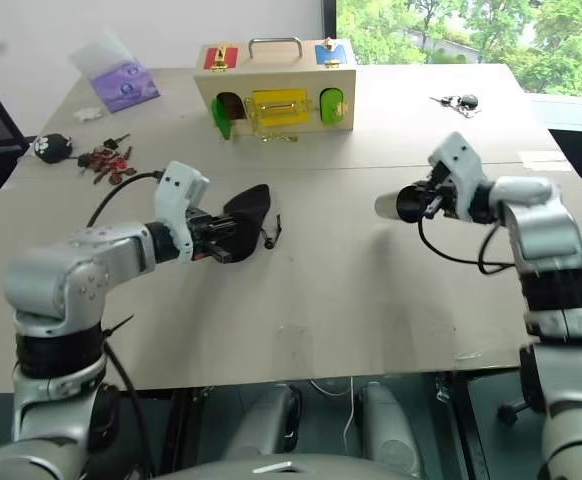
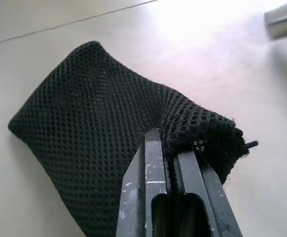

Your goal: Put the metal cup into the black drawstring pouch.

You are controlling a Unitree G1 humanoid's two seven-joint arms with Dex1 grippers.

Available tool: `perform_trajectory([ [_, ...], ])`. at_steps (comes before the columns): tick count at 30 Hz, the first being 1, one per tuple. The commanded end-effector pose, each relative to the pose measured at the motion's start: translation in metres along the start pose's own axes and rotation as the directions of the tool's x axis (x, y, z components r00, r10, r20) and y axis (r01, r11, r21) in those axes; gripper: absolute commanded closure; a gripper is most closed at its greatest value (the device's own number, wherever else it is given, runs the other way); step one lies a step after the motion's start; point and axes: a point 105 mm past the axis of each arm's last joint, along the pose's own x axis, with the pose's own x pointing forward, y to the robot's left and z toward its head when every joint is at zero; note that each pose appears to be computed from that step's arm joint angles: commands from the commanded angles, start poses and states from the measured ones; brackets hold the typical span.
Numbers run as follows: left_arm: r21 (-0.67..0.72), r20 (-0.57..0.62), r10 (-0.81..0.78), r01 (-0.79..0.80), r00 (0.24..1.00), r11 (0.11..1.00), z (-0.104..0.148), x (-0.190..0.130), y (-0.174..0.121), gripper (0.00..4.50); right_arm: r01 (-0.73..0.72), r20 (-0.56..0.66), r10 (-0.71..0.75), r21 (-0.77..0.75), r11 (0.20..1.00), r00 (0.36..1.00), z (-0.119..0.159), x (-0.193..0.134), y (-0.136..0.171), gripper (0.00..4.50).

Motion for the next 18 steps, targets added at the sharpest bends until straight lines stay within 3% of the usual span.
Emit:
perform_trajectory([
  [1, -0.136, 0.041, -0.083, 0.088, 0.996, 0.987, 0.016, 0.000, -0.006, 4.50, -0.025, 0.157, 0.020, 0.031, 0.999, 0.987, 0.033, -0.022, 0.032, 4.45],
  [10, -0.368, -0.054, -0.245, 0.209, 0.968, 0.906, 0.010, 0.039, -0.019, 4.50, -0.123, 0.305, 0.064, 0.180, 0.976, 0.950, 0.030, -0.043, 0.108, 4.45],
  [18, -0.511, -0.024, -0.388, 0.322, 0.921, 0.797, 0.015, 0.056, -0.032, 4.50, -0.142, 0.381, 0.032, 0.264, 0.954, 0.924, 0.024, -0.034, 0.137, 4.45],
])
